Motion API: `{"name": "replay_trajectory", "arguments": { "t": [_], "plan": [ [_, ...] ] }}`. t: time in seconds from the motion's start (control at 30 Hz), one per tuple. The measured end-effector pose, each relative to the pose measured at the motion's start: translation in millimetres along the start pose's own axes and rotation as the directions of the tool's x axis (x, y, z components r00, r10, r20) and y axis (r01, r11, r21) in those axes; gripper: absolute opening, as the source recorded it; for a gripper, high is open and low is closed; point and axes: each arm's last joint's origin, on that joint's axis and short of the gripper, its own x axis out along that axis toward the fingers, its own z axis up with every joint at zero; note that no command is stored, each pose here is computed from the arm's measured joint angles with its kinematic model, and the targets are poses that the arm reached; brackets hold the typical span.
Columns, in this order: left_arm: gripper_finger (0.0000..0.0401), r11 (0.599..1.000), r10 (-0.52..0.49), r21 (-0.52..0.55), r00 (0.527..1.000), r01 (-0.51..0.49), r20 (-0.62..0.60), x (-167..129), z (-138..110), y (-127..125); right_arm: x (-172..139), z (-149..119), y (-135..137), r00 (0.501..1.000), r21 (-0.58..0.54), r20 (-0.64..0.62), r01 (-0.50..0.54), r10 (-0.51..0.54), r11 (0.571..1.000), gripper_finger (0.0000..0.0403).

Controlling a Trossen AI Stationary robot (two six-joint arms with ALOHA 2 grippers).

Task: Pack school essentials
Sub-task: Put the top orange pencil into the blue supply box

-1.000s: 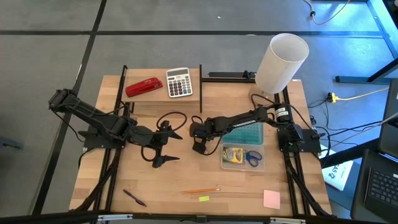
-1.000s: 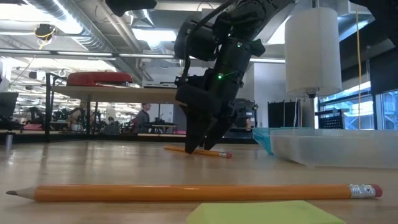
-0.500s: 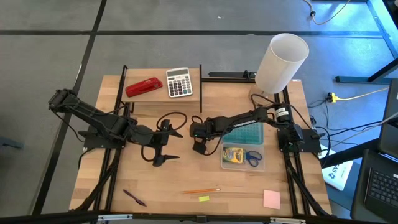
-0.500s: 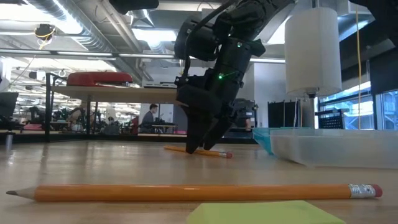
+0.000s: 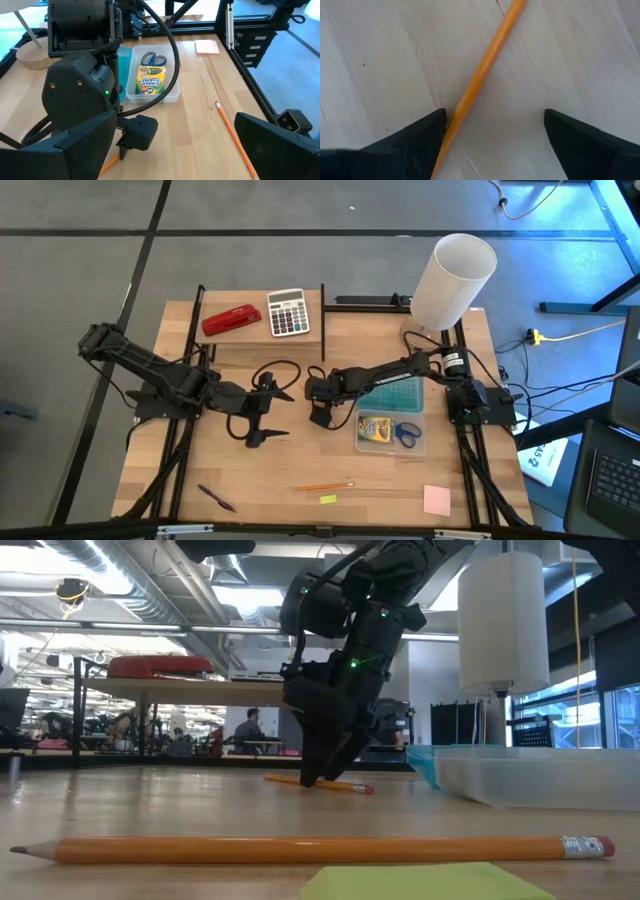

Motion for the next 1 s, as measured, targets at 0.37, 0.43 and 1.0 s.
{"name": "replay_trajectory", "arguments": {
  "t": [0.37,0.43,1.0],
  "plan": [
    [0.0399,1.0,-0.006,-0.003,1.0,0.006,-0.001,0.0,0.0,-0.2,7.3,-2.8,1.9,1.0,-0.026,-0.014,0.0,0.0,1.0,0.0296],
    [0.0399,1.0,-0.006,-0.003,1.0,0.006,-0.001,0.0,0.0,-0.2,7.4,-2.7,2.0,1.0,-0.022,-0.015,-0.003,0.003,1.0,0.0281],
    [0.0399,1.0,-0.007,-0.004,1.0,0.007,-0.001,0.0,0.0,-0.2,7.2,-2.6,2.8,0.999,-0.022,-0.028,-0.044,0.043,0.999,0.0019]
  ]
}}
